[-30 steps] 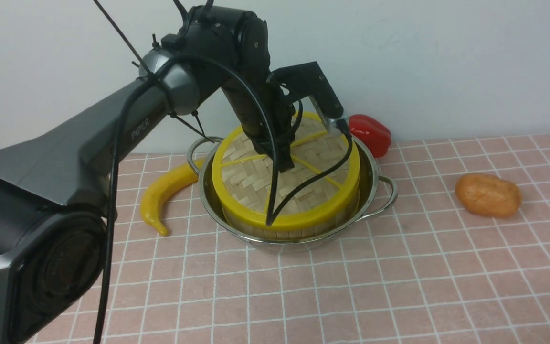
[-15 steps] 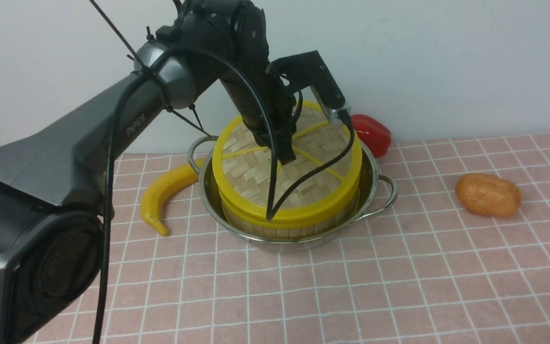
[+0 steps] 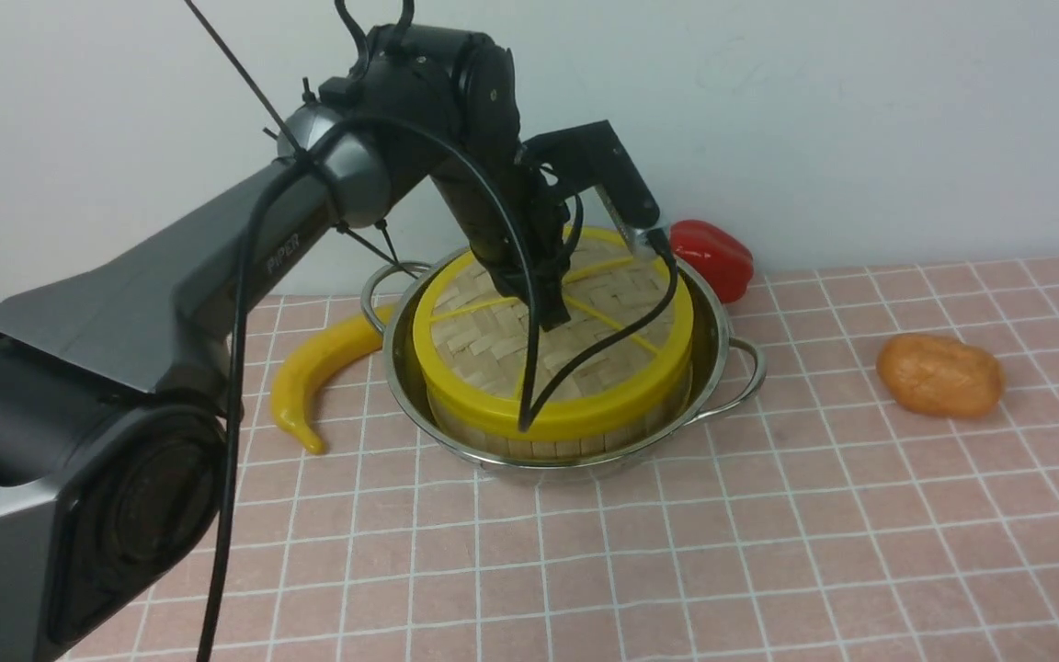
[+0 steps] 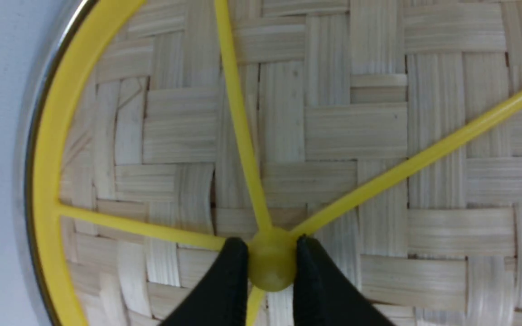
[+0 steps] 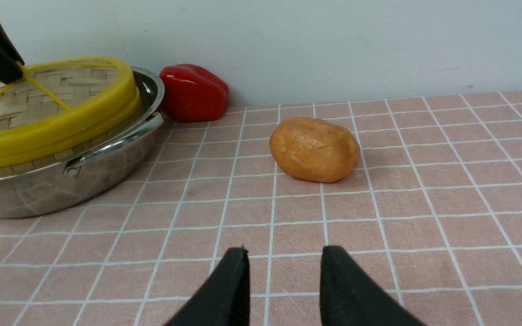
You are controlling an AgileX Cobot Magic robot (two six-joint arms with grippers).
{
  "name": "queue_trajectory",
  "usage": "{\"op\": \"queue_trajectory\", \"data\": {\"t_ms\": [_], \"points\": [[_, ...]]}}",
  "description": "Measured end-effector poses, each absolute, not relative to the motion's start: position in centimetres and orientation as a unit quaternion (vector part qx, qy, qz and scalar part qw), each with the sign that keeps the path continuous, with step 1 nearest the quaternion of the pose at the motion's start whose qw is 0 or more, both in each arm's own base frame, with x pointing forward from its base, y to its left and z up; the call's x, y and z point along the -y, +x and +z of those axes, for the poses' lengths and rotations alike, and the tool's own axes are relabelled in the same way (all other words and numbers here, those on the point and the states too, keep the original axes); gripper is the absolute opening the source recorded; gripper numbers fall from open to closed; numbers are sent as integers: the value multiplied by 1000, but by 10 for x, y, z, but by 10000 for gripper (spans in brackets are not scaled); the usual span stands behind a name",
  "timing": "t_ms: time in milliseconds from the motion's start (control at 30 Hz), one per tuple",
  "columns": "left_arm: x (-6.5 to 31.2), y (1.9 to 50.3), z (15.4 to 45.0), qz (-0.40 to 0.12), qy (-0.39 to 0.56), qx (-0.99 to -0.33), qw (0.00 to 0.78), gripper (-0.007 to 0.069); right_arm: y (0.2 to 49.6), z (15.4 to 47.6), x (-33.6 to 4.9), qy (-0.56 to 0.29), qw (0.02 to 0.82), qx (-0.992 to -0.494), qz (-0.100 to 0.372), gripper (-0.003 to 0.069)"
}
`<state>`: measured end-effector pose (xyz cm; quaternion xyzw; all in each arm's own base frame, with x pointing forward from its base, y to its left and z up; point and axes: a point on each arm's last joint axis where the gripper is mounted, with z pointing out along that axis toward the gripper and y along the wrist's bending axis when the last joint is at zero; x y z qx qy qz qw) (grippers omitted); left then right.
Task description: Place the steamer in the pot on the pink tablecloth, and put the lid on the steamer.
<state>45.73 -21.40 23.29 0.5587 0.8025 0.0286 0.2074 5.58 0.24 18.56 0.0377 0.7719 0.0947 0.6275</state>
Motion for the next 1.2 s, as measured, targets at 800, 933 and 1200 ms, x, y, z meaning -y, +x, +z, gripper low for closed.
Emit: {"op": "queue_trajectory", "data": {"t_ms": [800,933,1200], "points": [[175,394,450,17,377,-820,431,564,56,186,-2,38,627,-772,95,240],[145,347,514,-16,285,-816,502,247,56,186,-2,38,627,-772,95,240],[119,288,567,-43,237,-789,565,-23,56,186,-2,38,627,-772,95,240]]}}
